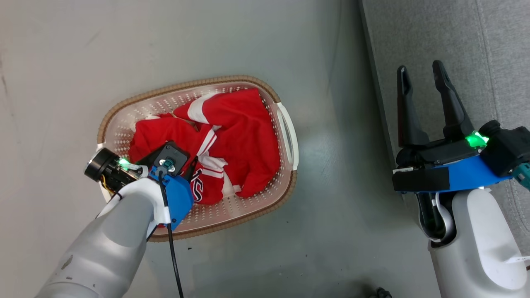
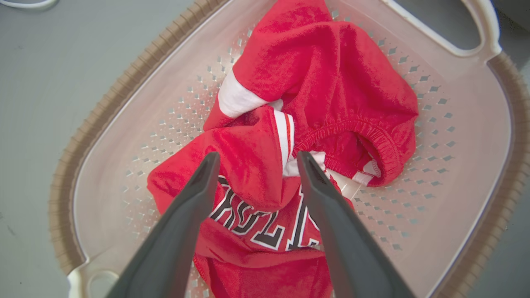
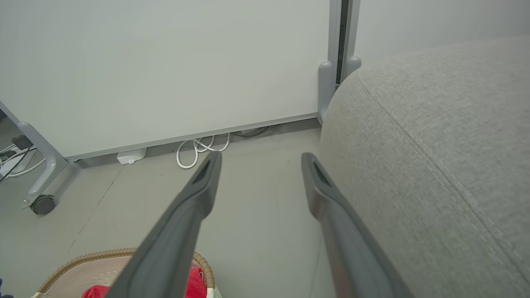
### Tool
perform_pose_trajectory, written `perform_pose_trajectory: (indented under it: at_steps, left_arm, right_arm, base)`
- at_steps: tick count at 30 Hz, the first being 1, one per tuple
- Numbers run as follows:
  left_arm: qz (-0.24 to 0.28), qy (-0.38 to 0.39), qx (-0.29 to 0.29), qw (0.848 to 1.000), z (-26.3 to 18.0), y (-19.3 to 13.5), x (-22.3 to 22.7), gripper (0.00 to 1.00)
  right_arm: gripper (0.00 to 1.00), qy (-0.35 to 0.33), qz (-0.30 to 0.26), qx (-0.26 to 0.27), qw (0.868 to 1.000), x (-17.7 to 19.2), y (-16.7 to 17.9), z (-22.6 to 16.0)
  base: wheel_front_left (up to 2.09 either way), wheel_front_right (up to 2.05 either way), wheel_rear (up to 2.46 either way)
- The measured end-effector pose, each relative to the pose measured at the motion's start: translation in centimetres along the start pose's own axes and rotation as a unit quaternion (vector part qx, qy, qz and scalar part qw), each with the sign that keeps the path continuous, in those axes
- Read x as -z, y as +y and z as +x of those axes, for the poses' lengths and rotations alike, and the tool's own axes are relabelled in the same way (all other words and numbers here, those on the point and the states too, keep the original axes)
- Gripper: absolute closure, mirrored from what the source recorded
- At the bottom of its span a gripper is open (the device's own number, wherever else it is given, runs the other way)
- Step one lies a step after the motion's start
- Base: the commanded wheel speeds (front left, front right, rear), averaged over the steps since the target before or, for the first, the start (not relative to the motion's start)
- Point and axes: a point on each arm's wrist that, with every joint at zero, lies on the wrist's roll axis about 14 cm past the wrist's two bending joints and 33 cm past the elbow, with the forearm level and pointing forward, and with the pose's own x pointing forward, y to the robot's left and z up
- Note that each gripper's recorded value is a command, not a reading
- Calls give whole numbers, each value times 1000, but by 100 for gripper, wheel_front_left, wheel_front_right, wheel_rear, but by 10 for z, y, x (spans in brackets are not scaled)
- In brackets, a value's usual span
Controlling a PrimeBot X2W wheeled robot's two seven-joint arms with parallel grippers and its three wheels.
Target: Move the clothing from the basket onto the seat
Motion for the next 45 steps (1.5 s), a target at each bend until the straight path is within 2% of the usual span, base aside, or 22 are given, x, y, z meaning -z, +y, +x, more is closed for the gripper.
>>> perform_pose_trajectory:
  at_steps: [15, 29, 30, 32, 45]
  left_arm:
    - [21, 84, 37, 996, 38, 0, 48, 0]
    - [71, 145, 55, 985, 65, 10, 83, 0]
    - [72, 148, 55, 985, 65, 10, 84, 31]
    - [73, 149, 56, 984, 66, 10, 85, 100]
    - [68, 124, 48, 989, 60, 11, 63, 100]
  right_arm:
    - [0, 22, -1, 5, 1000, 34, -10, 17]
    - [0, 33, -6, 2, 999, 60, -14, 30]
    - [0, 33, -6, 2, 999, 61, -14, 30]
    - [0, 32, -6, 2, 999, 61, -14, 31]
    - [0, 13, -4, 0, 1000, 42, -11, 32]
  base:
    - [0, 0, 0]
    - [0, 0, 0]
    - [0, 0, 0]
    - [0, 0, 0]
    - [0, 0, 0]
